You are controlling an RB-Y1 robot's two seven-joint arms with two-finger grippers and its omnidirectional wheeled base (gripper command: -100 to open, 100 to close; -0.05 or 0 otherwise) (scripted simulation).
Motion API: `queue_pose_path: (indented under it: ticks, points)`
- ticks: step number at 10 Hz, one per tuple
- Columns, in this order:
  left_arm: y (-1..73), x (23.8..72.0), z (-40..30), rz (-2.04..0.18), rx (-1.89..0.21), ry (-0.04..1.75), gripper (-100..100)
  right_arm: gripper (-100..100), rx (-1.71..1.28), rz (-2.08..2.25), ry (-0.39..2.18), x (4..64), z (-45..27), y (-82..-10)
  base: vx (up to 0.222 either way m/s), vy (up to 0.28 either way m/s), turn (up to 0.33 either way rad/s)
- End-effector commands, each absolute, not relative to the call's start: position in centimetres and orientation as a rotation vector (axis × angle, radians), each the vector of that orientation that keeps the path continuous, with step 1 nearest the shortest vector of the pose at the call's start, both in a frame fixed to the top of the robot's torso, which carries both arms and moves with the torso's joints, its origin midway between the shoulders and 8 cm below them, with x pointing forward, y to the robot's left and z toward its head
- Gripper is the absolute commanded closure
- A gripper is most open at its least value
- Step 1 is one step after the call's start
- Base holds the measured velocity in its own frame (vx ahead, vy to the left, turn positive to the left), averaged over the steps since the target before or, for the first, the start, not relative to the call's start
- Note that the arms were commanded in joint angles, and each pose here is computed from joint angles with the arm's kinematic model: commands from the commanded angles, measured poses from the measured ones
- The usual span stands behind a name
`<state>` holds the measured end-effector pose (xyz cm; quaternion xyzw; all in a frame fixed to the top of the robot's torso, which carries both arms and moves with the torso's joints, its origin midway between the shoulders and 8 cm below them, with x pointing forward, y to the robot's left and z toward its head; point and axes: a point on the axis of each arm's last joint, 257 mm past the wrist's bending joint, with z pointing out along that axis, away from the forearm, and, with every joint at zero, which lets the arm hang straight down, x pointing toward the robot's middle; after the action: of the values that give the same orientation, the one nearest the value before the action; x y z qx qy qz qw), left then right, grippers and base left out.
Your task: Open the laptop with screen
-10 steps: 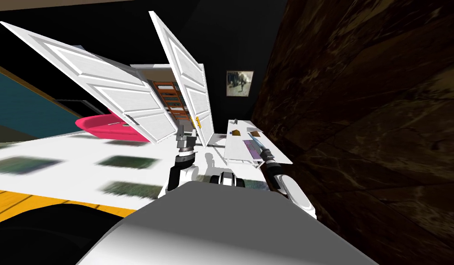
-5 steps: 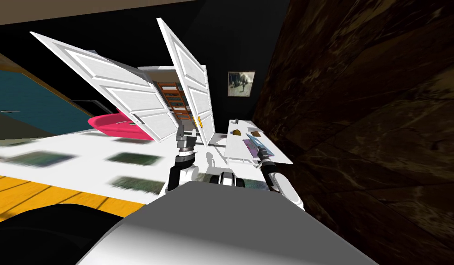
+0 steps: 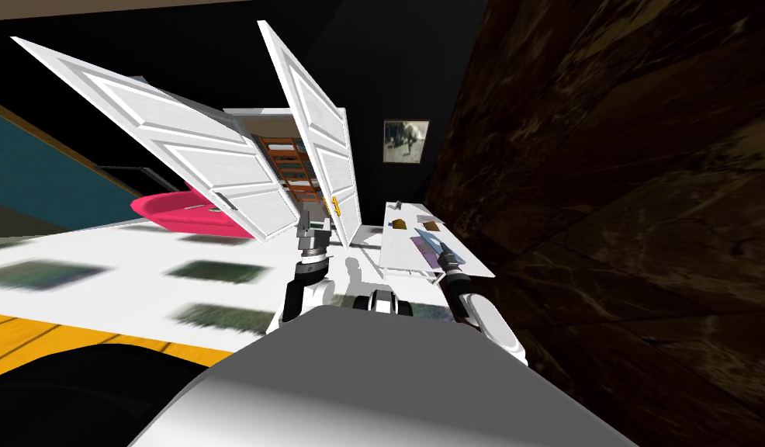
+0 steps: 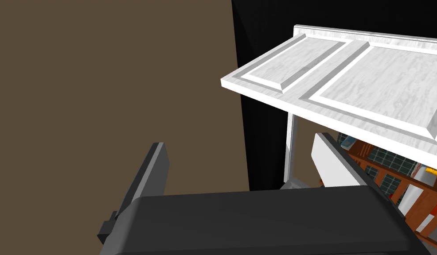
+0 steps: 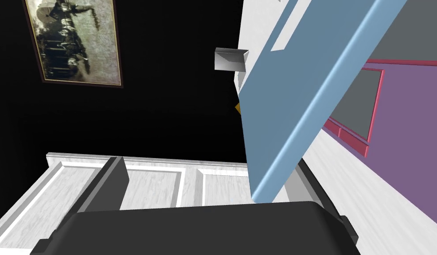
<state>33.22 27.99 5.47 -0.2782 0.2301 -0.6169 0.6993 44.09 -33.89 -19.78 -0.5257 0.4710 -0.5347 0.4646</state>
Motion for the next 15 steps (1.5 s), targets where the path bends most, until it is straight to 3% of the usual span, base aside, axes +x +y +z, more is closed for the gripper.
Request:
queue_pose_path:
  ticks: [1, 10, 11, 15]
  points:
    - [28.0, 33.2, 5.5, -1.374, -0.620, 0.513, 0, -100, -1.307, -1.303, 1.136, 43.4, -18.8, -34.9, 0.045, 0.064, -0.101]
    - [28.0, 33.2, 5.5, -1.375, -0.620, 0.513, 0, -100, -1.335, -1.256, 1.092, 41.4, -15.5, -37.0, 0.052, 0.067, -0.067]
    - [28.0, 33.2, 5.5, -1.375, -0.620, 0.513, 0, 0, -1.336, -1.254, 1.092, 41.4, -15.6, -37.0, 0.005, 0.008, 0.004]
    - [28.0, 33.2, 5.5, -1.375, -0.620, 0.513, 0, 0, -1.337, -1.251, 1.094, 41.3, -15.7, -37.0, 0.000, 0.000, 0.000]
